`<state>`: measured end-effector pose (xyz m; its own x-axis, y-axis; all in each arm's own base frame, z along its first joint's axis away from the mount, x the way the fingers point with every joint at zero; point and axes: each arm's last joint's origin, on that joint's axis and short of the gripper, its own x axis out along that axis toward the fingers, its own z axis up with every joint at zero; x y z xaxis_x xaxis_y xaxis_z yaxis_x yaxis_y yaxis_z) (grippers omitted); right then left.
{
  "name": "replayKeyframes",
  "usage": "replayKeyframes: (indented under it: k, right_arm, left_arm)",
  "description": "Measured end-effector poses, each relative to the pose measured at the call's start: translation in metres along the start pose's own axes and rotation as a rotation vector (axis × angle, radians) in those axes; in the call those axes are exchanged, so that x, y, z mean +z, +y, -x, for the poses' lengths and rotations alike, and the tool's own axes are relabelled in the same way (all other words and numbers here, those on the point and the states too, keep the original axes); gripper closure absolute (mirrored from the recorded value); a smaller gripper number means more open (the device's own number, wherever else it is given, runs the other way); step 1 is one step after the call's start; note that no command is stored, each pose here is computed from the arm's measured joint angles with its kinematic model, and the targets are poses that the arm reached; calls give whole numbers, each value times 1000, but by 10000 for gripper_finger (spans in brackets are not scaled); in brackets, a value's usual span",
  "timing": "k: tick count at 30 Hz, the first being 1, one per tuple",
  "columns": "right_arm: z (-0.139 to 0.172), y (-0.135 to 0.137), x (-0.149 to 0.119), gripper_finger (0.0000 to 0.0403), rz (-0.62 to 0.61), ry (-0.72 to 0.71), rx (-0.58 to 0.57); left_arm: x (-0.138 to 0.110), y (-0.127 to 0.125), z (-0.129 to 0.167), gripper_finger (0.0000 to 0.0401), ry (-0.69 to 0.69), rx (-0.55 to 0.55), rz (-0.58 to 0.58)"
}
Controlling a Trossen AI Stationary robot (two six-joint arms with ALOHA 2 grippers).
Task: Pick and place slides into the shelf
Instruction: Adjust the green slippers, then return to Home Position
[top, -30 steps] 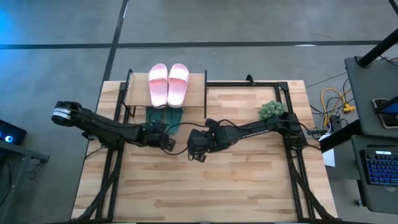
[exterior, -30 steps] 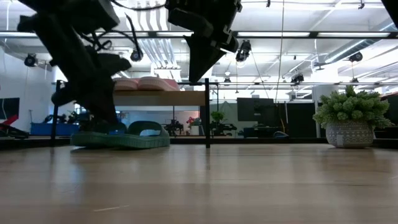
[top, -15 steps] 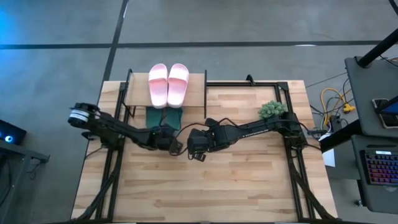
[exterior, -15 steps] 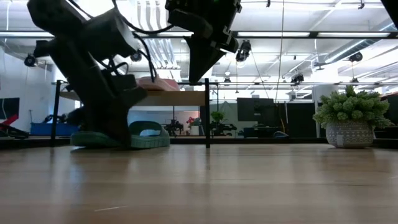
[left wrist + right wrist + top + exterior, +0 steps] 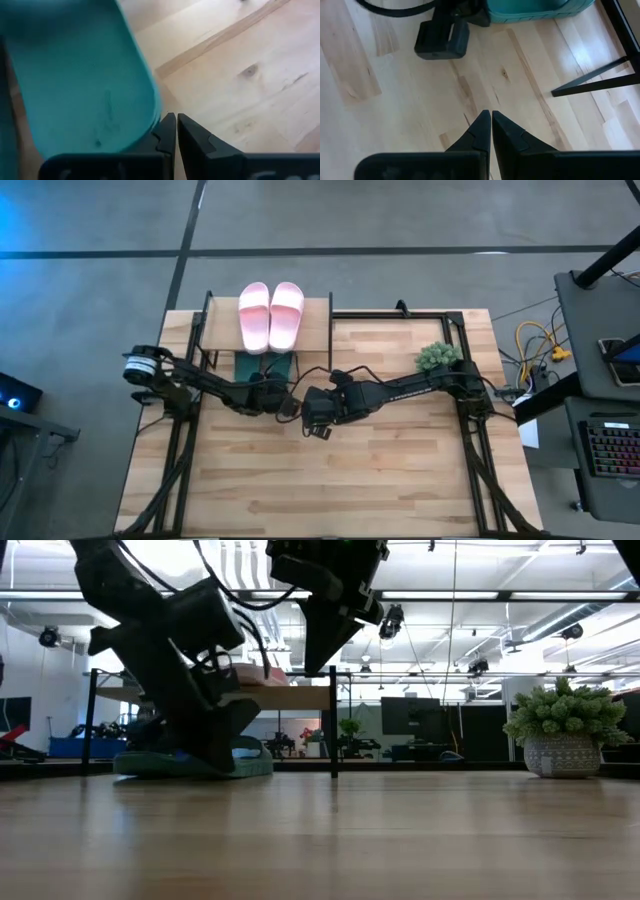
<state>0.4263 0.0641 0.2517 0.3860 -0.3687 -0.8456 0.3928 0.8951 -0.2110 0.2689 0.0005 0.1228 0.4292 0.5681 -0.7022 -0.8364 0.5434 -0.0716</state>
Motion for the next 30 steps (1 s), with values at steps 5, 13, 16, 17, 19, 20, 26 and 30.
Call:
replayKeyframes:
  k: [5, 13, 16, 17, 19, 20, 26, 30]
  right_arm:
    - [0, 0, 0, 394, 0, -1, 1]
    - [3, 0, 0, 394, -33, -7, 5]
    - [12, -1, 3, 394, -49, -24, 58]
    - [19, -3, 5, 394, -52, -37, 98]
    - [31, -6, 9, 394, -43, -69, 156]
    - [41, -10, 11, 394, -41, -98, 176]
    - [71, -48, 3, 394, -21, -159, 216]
    - [82, -80, -16, 394, -121, -200, 214]
  left_arm:
    - [11, -1, 10, 397, -25, -36, -6]
    - [20, -5, 60, 397, -39, -260, -51]
    - [28, -2, 92, 397, -65, -406, -65]
    - [31, 0, 104, 397, -68, -468, -66]
    - [38, 6, 124, 397, -81, -583, -67]
    - [40, 12, 134, 397, -97, -628, -60]
    - [57, 48, 171, 397, -236, -765, 15]
    - [59, 68, 180, 397, -297, -789, 56]
